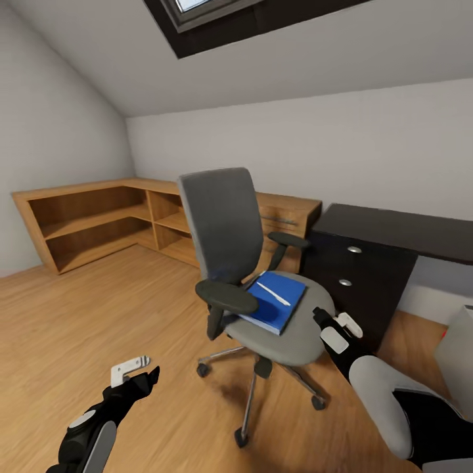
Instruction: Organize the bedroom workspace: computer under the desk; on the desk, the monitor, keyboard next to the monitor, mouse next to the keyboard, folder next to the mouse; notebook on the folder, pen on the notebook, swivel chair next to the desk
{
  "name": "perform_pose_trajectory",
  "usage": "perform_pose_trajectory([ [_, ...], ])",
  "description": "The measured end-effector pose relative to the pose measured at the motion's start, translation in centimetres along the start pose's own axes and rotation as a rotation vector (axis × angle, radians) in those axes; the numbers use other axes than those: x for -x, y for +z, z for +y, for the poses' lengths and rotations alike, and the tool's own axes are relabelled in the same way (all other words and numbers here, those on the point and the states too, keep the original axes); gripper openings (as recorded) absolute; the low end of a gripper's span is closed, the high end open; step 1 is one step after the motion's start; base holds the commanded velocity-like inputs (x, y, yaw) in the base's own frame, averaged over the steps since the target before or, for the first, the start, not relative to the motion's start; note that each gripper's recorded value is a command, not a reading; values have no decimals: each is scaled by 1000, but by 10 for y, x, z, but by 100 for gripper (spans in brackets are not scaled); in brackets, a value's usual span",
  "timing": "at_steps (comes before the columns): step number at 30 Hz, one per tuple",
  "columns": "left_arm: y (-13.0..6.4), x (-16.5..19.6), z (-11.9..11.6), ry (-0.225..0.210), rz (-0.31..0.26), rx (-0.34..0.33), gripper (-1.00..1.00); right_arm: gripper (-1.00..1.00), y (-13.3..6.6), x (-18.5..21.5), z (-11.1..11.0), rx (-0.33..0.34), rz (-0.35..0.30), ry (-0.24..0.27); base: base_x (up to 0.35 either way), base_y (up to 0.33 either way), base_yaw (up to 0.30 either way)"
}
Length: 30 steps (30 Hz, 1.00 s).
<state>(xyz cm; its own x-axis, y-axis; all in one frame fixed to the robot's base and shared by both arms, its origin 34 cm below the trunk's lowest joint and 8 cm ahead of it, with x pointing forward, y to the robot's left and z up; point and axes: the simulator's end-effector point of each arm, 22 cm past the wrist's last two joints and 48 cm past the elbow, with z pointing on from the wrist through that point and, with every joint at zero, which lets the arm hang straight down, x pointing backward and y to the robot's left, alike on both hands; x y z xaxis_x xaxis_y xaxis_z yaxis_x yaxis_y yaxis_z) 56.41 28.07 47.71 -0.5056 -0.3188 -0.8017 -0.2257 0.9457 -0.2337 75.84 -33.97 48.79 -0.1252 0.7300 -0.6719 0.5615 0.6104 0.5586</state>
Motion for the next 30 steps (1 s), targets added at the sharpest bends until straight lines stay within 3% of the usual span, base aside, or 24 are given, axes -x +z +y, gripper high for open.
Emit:
perform_pose_trajectory([
  [3, -1, 2, -1, 0, -4, -2, 100, 100, -1, 11, 4, 9, -37, -4, 313, 0, 191],
  [9, -2, 4, -1, 0, -9, -3, 100, 100, -3, 3, 7, 17, -4, -4, 283, 0, 190],
  [17, -4, 7, -2, -1, -16, -6, 100, 100, -6, 6, 11, 26, -7, -2, 36, 0, 172],
  [21, -4, 7, -2, -1, -17, -6, 100, 100, -6, 7, 11, 26, -8, -1, -21, 0, 39],
  [30, -4, 7, -3, -2, -16, -7, 100, 100, -6, 7, 11, 26, -8, -2, -301, 0, 1],
])
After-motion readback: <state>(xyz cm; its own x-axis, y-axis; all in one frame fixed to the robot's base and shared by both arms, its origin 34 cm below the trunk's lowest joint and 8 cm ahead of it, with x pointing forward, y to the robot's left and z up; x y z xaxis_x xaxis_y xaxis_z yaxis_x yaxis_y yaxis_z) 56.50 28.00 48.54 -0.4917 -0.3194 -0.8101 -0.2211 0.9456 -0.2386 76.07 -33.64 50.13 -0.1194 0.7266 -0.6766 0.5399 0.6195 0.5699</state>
